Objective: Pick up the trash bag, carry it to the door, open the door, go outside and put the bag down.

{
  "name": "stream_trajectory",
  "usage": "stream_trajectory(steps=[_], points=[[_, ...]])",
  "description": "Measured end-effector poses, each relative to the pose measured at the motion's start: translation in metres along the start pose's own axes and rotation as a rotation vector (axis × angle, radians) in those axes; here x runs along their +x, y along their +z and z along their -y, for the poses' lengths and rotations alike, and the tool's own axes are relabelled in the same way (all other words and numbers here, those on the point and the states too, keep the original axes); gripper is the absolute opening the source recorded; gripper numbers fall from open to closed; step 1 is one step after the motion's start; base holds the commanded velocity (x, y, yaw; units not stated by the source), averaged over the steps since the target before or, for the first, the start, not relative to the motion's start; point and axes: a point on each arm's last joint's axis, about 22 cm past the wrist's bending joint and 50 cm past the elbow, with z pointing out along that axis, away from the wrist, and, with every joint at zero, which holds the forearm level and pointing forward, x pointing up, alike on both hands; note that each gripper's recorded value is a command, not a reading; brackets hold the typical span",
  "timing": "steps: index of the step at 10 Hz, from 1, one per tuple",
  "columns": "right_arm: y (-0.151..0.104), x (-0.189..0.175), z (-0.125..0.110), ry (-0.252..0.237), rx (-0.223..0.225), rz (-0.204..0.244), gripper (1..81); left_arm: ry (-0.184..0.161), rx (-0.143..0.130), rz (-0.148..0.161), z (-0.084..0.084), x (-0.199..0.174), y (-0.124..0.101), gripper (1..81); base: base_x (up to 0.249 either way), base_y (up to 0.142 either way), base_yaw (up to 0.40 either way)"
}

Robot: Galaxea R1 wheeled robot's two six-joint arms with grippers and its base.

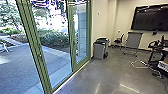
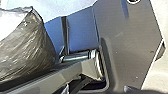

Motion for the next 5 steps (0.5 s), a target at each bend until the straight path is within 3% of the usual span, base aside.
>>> stream_trajectory(steps=[5], points=[[-0.0003, 0.0006, -0.0024, -0.002, -0.005, -0.002, 81.1, 0.001, 0.0, 0.0, 0.0, 0.0002, 0.0, 1.0, 0.148, -0.072, 0.0]])
